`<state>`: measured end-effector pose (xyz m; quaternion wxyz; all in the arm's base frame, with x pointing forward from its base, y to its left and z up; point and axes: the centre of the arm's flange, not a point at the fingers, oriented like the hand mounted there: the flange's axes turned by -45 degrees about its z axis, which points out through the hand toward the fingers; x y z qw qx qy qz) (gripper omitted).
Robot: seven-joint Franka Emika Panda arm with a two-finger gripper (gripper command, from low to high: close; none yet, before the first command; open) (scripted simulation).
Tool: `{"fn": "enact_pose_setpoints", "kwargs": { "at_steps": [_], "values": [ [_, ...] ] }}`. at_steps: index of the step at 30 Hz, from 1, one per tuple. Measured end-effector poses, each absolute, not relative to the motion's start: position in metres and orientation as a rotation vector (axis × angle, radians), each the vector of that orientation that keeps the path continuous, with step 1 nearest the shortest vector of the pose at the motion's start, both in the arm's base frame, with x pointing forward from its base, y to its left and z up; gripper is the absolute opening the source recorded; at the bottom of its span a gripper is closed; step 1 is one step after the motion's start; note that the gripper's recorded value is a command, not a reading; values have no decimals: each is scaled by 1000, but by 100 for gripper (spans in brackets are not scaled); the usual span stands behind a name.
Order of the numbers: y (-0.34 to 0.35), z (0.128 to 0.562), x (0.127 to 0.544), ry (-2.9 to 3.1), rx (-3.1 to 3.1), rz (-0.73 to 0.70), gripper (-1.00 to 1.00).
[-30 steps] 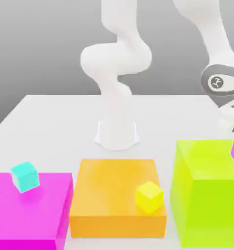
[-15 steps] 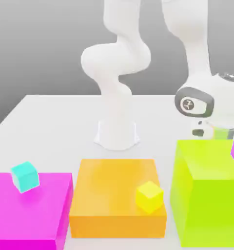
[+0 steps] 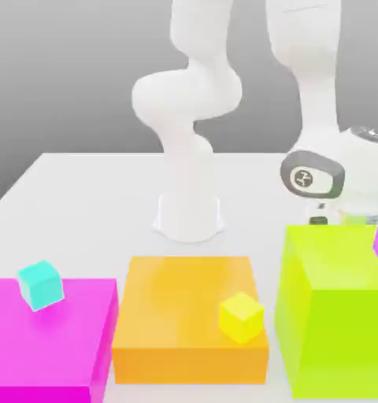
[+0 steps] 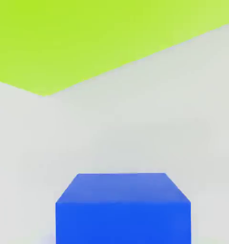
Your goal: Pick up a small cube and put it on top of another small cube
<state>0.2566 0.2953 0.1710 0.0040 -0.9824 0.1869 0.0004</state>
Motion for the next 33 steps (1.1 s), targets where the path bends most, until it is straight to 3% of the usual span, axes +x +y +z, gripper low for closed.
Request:
{"fn": "enact_pose_setpoints", "kwargs": {
  "at_steps": [5,13,20,28,32,33],
  "values": [
    [306,215,273,632,-3049,-8,-100],
    [341,335,337,899,-2871,57,-100],
    [348,425,369,1111,-2761,123,-100],
    [295,453,422,1584,-2690,16,-100],
    [289,405,429,1641,-2677,-3,-100],
    [289,396,428,1640,-2678,-3,100]
  ]
}}
